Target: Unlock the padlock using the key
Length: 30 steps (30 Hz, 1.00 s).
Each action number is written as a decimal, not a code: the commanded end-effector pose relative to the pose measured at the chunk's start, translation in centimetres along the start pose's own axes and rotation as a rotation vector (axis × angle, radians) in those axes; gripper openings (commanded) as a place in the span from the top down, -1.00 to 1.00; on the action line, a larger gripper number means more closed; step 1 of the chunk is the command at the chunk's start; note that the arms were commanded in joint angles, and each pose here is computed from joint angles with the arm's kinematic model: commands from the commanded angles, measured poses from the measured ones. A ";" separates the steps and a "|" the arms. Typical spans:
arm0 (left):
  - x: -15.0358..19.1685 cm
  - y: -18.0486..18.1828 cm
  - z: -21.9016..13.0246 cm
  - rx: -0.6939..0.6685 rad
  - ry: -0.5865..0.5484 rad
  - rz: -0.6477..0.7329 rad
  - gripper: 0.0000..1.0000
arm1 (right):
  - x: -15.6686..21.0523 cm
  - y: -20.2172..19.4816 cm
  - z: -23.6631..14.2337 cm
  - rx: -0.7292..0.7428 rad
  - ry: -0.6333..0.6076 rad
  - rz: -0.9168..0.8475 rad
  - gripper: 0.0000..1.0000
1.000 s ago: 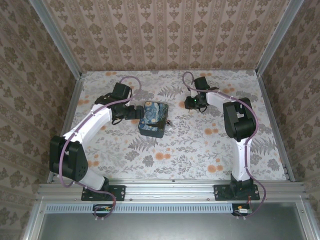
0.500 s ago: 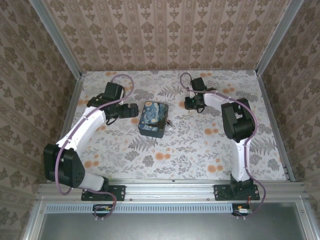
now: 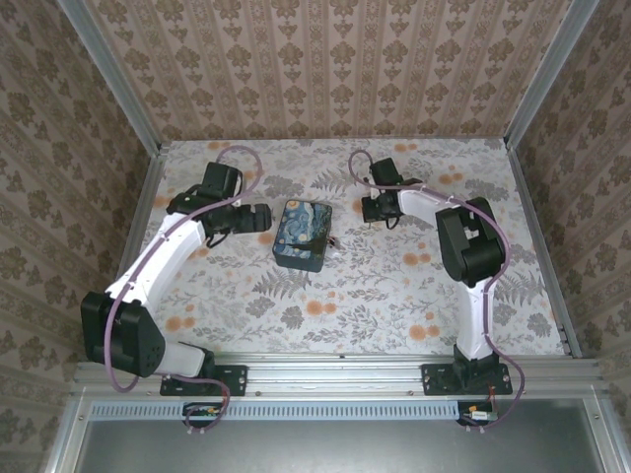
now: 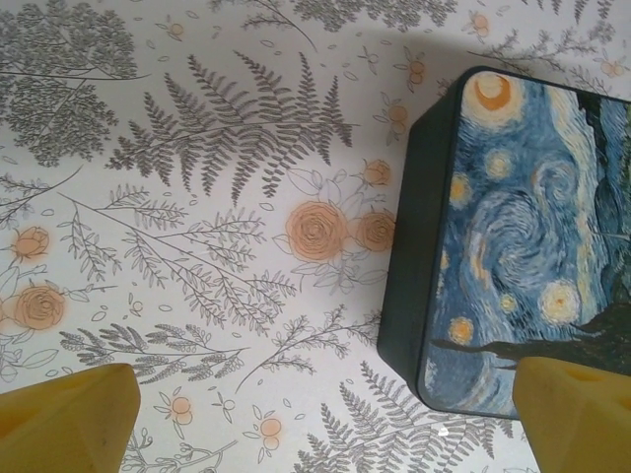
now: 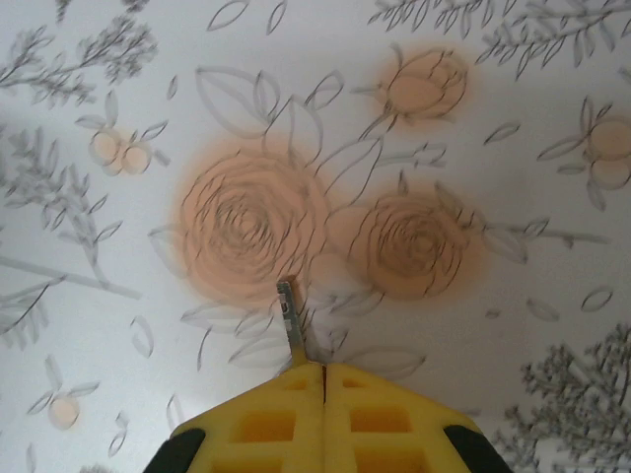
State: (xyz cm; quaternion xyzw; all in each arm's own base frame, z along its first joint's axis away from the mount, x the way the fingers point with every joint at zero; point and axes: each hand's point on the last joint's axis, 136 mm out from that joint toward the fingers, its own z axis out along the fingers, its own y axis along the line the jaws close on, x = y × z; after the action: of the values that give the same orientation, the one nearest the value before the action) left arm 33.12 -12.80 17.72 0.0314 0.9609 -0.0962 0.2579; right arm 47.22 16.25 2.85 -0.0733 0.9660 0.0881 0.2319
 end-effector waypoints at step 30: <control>-2.5 -18.8 1.3 0.740 0.081 -0.633 -0.60 | -0.1 11.4 -19.9 -0.792 -0.204 0.260 1.00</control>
State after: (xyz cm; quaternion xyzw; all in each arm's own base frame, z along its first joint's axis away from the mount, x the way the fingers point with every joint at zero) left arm 32.33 -31.07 19.05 -0.0720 0.8746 -0.4524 0.1588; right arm 36.98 21.97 18.76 -0.0375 0.8650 0.4281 0.2590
